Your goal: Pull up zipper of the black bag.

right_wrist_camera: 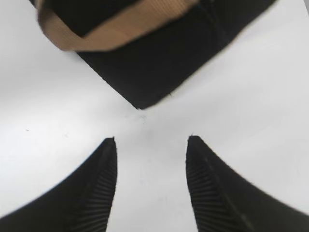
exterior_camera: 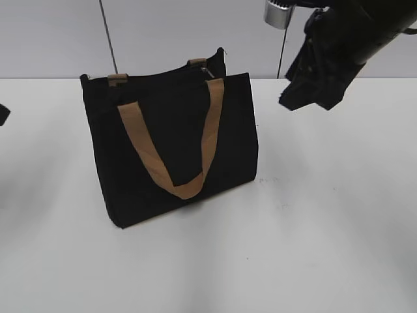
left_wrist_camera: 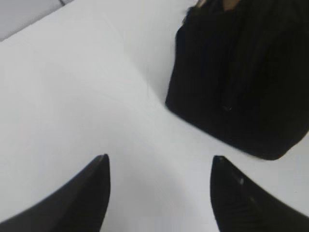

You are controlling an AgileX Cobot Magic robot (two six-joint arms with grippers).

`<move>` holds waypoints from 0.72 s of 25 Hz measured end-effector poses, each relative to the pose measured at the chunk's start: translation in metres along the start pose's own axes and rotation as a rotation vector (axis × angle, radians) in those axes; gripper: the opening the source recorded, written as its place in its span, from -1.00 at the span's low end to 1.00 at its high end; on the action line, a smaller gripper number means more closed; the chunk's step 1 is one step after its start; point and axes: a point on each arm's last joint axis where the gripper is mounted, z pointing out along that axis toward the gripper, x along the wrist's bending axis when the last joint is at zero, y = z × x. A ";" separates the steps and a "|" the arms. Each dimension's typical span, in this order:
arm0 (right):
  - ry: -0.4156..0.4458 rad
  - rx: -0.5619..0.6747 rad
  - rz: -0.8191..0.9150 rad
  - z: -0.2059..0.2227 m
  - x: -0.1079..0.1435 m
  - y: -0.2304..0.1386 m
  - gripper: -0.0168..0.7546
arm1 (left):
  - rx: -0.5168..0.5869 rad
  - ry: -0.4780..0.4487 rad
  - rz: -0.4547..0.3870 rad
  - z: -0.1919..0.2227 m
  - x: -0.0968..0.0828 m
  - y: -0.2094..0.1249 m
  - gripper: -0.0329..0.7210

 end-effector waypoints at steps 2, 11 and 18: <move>-0.064 0.089 0.062 -0.005 -0.007 -0.006 0.00 | 0.062 0.052 -0.036 -0.002 0.006 -0.003 0.38; -0.293 0.189 0.580 -0.065 -0.059 -0.033 0.00 | 0.090 0.279 -0.336 -0.037 0.036 0.023 0.36; -0.367 0.221 0.907 -0.103 -0.080 -0.066 0.00 | 0.113 0.279 -0.447 -0.062 0.040 0.040 0.35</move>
